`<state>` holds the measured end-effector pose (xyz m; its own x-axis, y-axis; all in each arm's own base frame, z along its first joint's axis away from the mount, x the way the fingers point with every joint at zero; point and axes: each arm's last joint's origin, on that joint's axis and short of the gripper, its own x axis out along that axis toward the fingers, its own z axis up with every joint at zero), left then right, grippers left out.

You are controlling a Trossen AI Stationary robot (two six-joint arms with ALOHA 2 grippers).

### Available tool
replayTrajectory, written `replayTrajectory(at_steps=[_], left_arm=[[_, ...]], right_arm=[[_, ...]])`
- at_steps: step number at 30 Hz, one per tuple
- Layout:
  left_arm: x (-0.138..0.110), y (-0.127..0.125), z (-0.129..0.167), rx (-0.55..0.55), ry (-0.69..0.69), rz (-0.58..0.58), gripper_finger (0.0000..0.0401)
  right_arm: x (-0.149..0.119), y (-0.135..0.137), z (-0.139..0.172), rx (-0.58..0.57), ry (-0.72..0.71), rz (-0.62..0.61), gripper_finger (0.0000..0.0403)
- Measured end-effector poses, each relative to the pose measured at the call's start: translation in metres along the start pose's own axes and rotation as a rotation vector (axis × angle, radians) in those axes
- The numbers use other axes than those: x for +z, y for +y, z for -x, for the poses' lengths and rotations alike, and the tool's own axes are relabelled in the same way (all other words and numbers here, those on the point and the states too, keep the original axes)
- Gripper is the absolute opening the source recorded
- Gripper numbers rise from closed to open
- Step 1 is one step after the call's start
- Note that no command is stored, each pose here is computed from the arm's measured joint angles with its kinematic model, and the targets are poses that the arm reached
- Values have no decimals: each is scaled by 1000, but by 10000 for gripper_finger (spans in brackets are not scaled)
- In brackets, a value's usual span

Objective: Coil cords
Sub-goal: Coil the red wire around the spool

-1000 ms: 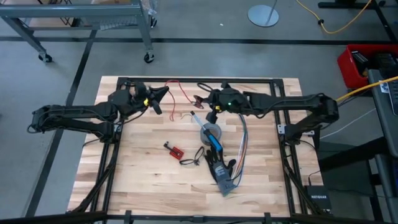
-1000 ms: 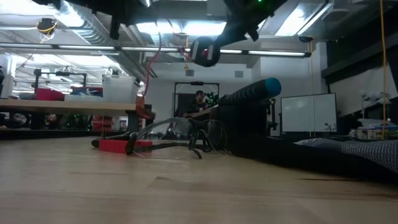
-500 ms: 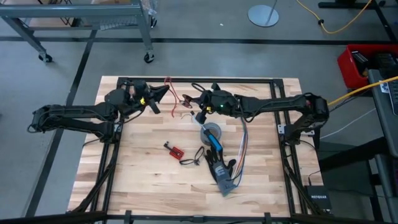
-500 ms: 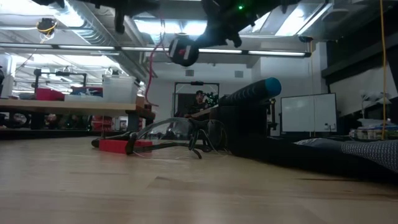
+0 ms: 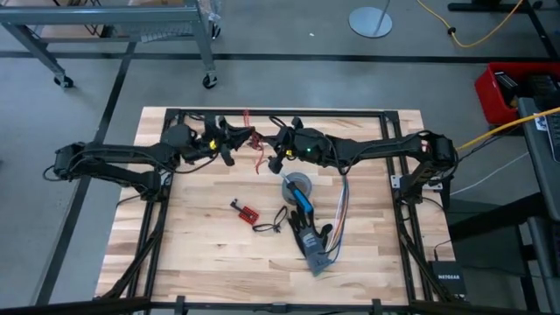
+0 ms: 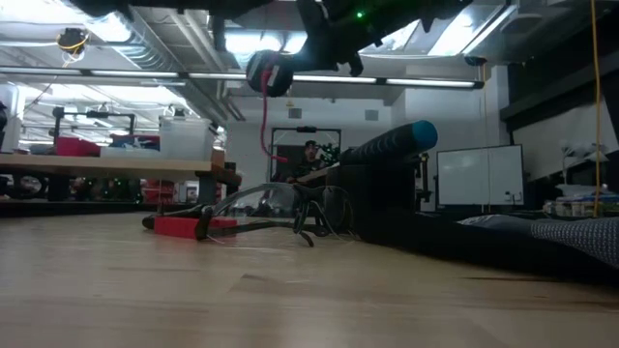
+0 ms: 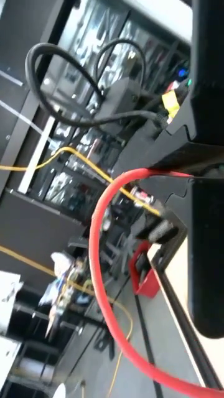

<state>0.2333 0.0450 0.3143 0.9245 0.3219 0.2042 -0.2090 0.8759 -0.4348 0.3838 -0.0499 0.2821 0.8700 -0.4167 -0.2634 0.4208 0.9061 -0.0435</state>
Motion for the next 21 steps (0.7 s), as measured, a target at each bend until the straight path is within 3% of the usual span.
replayTrajectory(at_steps=[9,14,21], left_arm=[[-16,-12,-32,-88,133,4,0],[-25,-16,-30,-64,222,-18,0],[-28,-20,-28,-68,247,-45,0]], right_arm=[[6,-4,0,-11,-53,-20,0],[19,-17,6,-96,-87,-39,0],[41,-25,10,-110,-148,-41,0]])
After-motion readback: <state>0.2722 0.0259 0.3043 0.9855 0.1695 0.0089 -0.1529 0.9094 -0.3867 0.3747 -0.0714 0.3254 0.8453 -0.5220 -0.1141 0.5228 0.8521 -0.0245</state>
